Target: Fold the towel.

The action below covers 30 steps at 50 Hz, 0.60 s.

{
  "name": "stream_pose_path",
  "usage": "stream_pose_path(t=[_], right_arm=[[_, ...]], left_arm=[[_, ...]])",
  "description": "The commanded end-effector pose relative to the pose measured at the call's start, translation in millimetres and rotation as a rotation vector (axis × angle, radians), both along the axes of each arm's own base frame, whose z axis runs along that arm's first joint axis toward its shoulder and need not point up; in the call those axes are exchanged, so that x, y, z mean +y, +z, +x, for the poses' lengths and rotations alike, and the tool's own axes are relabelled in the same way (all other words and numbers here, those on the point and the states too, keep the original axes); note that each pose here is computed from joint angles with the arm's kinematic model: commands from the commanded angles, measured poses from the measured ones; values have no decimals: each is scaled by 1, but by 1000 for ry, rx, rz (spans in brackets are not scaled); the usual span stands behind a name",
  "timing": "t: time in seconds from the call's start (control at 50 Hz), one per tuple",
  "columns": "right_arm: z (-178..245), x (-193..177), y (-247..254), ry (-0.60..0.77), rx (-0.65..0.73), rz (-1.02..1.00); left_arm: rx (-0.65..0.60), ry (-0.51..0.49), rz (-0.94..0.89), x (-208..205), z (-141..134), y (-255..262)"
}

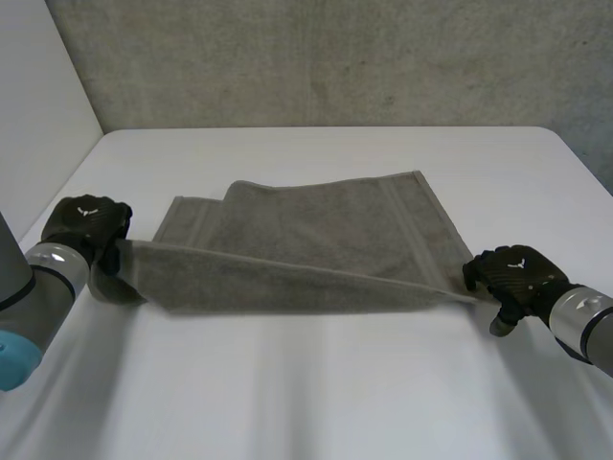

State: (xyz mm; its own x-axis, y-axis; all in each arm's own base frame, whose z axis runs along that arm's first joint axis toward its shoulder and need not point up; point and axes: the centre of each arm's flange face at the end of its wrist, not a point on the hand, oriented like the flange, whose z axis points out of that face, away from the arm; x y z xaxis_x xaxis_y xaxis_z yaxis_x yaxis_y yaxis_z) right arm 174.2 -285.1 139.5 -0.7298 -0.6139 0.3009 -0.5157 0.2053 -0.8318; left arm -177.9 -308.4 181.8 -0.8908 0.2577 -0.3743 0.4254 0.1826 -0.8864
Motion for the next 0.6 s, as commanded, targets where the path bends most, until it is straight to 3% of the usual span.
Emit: stream_pose_path(t=[0.02,0.4,0.5,0.6], right_arm=[[3,-5,-8,5,0,-7],[2,-27,-11,-70,-19,-55],[-1,-31,40,-141,-146,-154],[-3,-24,97,-161,-239,-257]], left_arm=[[3,2,8,1,0,-2],[1,-2,22,5,0,-6],[7,-14,11,12,-4,2],[91,-44,-92,30,-12,41]])
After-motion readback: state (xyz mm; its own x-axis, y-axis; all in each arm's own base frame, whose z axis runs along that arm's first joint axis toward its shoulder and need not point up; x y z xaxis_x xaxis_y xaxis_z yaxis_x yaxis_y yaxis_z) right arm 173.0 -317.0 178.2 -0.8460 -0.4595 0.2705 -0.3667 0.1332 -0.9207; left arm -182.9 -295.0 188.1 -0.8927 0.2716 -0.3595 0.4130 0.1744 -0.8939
